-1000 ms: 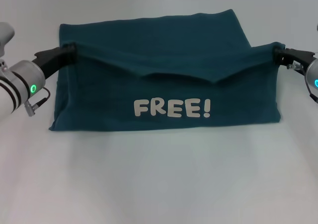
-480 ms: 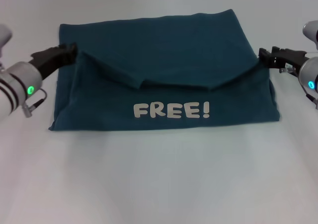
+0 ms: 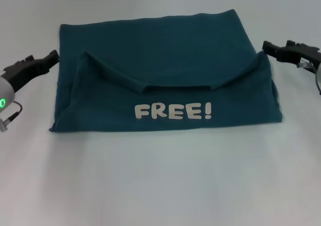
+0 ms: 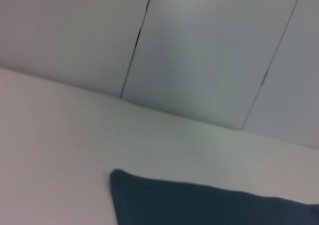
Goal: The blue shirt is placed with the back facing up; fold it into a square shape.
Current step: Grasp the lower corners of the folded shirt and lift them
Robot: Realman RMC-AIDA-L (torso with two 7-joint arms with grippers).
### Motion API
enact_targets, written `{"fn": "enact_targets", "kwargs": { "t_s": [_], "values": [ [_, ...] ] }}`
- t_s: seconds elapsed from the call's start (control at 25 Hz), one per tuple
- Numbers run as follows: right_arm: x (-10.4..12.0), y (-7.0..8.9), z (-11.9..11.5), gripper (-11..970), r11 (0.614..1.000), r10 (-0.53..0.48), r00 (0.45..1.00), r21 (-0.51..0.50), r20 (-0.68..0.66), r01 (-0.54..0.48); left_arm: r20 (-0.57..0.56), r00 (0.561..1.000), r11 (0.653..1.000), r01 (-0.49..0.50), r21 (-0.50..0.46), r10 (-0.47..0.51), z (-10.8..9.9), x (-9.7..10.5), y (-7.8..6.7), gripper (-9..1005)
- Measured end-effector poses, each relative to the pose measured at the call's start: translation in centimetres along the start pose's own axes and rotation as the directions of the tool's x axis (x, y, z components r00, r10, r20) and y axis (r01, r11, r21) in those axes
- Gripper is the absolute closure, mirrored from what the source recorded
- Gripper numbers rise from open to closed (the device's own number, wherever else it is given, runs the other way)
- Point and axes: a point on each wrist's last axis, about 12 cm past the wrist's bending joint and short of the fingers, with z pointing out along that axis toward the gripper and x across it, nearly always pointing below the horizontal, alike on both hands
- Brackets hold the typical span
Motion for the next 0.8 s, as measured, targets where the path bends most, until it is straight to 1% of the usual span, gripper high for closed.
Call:
{"fn": "enact_targets", "kwargs": {
  "t_s": [0.04, 0.12, 0.16, 0.28, 0.36, 0.56, 0.8],
  "values": [
    [0.2, -0.2, -0.4, 233, 1.000, 0.019, 1.000, -0.018, -0.007, -0.019, -0.009, 1.000, 1.000, 0.008, 0.007, -0.008, -0.3, 0.2, 0.3, 547],
    [0.3, -0.8, -1.2, 198, 0.997, 0.054, 0.998, -0.057, -0.024, -0.055, -0.036, 0.999, 0.999, 0.024, 0.046, -0.022, -1.1, 0.4, 0.6, 342],
    [0.2, -1.0, -1.7, 181, 0.995, 0.069, 0.997, -0.072, -0.031, -0.071, -0.044, 0.999, 0.998, 0.034, 0.060, -0.031, -1.4, 0.4, 0.7, 316],
    [0.3, -1.7, -3.2, 182, 0.985, 0.116, 0.992, -0.122, -0.059, -0.122, -0.065, 0.997, 0.994, 0.034, 0.107, -0.028, -2.7, 0.5, 1.0, 239],
    [0.3, -2.2, -4.1, 183, 0.977, 0.146, 0.986, -0.146, -0.076, -0.156, -0.074, 0.997, 0.992, 0.034, 0.118, -0.026, -3.2, 0.6, 1.2, 187],
    [0.6, -3.2, -6.5, 184, 0.942, 0.229, 0.964, -0.217, -0.137, -0.255, -0.133, 0.991, 0.989, 0.049, 0.138, -0.031, -4.3, 1.3, 1.8, 187],
    [0.9, -3.9, -8.4, 186, 0.905, 0.281, 0.935, -0.263, -0.218, -0.333, -0.237, 0.971, 0.986, -0.005, 0.165, 0.044, -5.4, 2.9, 2.0, 188]
  ]
}}
